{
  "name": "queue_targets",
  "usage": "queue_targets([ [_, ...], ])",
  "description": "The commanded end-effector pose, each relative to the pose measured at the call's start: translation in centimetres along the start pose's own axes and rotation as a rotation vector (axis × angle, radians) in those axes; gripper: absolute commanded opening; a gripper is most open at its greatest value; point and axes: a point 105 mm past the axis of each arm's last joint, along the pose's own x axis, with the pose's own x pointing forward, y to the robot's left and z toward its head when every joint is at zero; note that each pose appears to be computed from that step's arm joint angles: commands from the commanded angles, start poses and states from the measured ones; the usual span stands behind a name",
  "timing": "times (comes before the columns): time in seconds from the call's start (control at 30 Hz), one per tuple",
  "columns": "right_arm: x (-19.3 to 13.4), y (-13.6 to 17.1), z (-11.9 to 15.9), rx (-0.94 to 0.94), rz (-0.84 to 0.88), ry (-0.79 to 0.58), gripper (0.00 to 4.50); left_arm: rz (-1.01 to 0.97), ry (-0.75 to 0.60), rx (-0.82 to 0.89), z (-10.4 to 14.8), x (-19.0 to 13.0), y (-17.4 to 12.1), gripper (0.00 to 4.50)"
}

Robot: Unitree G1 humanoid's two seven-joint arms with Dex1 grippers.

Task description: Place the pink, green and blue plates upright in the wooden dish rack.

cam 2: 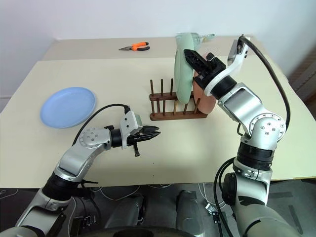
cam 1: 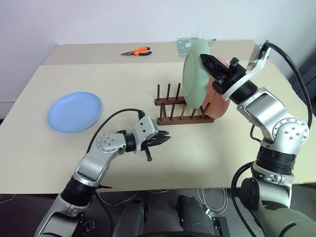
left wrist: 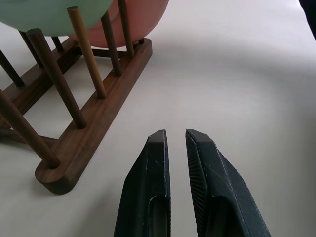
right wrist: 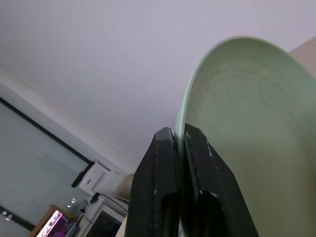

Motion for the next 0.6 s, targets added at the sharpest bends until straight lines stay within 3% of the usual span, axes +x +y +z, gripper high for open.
queue_targets([
  [0.03,0.3,0.9,1.0,-0.038,0.030,-0.040,1.42,0.000,-0.029,0.025,0.9,-0.2,-0.2,0.55],
  [0.13,0.2,1.5,2.4,-0.374,-0.001,-0.057,2.89,0.034,-0.033,-0.012,1.0,-0.5,0.5,0.55],
  [0.23,-0.5,2.8,3.6,-0.731,0.023,-0.059,2.93,0.173,-0.070,-0.058,1.4,-1.9,3.1,1.39],
  [0.3,-1.0,3.4,4.7,-0.832,0.049,-0.070,2.93,0.334,-0.104,-0.070,1.8,-3.7,5.9,2.39],
  [0.33,-1.3,4.2,5.3,-0.897,0.080,-0.066,3.14,0.532,-0.091,-0.079,1.4,-5.8,9.0,2.92],
  [0.4,-1.7,5.7,5.2,-1.030,0.154,-0.032,3.75,0.858,-0.034,-0.107,0.1,-10.3,13.7,3.90],
  [0.43,-1.8,6.3,4.2,-1.091,0.202,0.019,4.27,1.008,0.003,-0.115,-0.6,-12.7,15.4,4.45],
  [0.47,-1.9,6.6,3.0,-1.136,0.247,0.076,4.47,1.123,0.022,-0.129,-0.9,-14.8,16.5,4.46],
  [0.6,-2.4,6.0,-2.9,-1.232,0.400,0.316,4.47,1.588,0.162,-0.232,-3.0,-23.5,18.7,4.46],
])
